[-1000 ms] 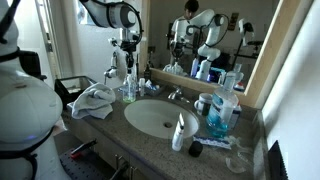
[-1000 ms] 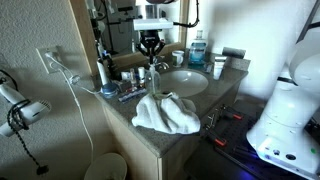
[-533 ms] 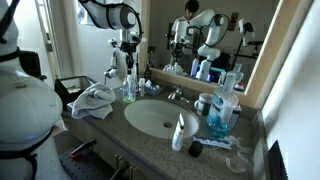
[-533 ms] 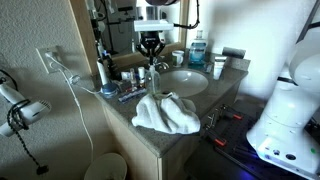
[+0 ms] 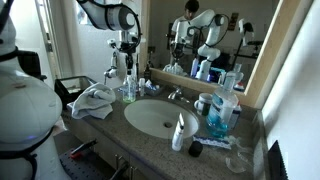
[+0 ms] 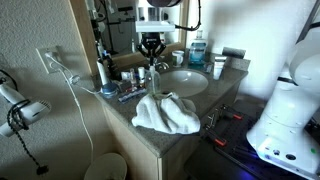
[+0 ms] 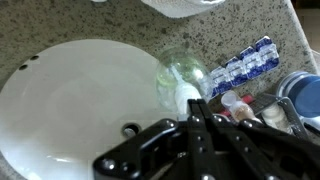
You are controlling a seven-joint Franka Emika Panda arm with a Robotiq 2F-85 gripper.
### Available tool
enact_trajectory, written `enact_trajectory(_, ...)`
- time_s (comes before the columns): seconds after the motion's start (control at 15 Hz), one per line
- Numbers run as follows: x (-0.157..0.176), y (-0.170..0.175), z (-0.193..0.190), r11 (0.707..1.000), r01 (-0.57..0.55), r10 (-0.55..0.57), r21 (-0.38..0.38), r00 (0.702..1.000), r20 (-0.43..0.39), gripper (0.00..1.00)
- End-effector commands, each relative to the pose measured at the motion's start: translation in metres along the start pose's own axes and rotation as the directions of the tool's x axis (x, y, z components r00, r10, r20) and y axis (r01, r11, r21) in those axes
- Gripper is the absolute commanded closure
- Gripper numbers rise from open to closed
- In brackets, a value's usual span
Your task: Press the top of the liquid soap bottle
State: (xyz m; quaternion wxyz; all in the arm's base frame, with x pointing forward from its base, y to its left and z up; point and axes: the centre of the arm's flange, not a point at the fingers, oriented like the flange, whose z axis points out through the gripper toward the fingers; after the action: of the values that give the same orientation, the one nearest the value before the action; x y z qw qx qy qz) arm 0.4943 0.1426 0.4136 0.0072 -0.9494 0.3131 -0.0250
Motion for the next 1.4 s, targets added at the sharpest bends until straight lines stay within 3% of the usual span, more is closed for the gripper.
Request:
enact_trajectory(0.0,-0.017,0.017,0.071,0.997,-0.044,0.048,-0.062,0.996,0.074,0.95)
enact_trajectory(1.33,0.004,0.005,0.020,0.999,-0.048,0.049,-0.023,0.998,0.038,0.95)
